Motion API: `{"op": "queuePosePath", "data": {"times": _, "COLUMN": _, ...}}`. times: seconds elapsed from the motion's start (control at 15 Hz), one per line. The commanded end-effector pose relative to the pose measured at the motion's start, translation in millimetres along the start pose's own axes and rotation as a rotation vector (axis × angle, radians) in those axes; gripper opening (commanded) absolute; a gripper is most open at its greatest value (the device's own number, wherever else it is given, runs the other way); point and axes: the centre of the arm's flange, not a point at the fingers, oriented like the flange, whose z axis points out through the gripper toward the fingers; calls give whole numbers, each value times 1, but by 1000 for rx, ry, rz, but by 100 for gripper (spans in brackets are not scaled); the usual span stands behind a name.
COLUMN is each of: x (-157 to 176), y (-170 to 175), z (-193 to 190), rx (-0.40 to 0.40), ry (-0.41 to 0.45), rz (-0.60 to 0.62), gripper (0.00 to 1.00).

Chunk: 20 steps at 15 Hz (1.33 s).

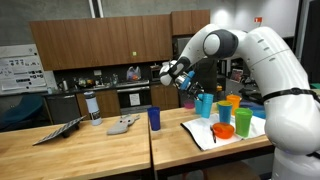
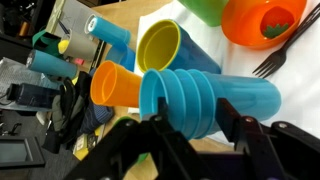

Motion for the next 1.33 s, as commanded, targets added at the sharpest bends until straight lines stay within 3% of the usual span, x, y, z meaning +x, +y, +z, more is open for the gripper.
{"op": "queuePosePath", "data": {"times": 0.0, "x": 1, "y": 1, "z": -32, "rx": -36, "ry": 36, "rz": 2, "gripper": 27}}
{"op": "queuePosePath", "data": {"times": 0.47, "x": -5, "y": -14, "z": -48, "rx": -78, "ry": 23, "rz": 1, "gripper": 27}}
{"op": "queuePosePath", "data": {"times": 1.27, "x": 6, "y": -33, "z": -40, "rx": -161, "ry": 11, "rz": 7, "gripper": 27}}
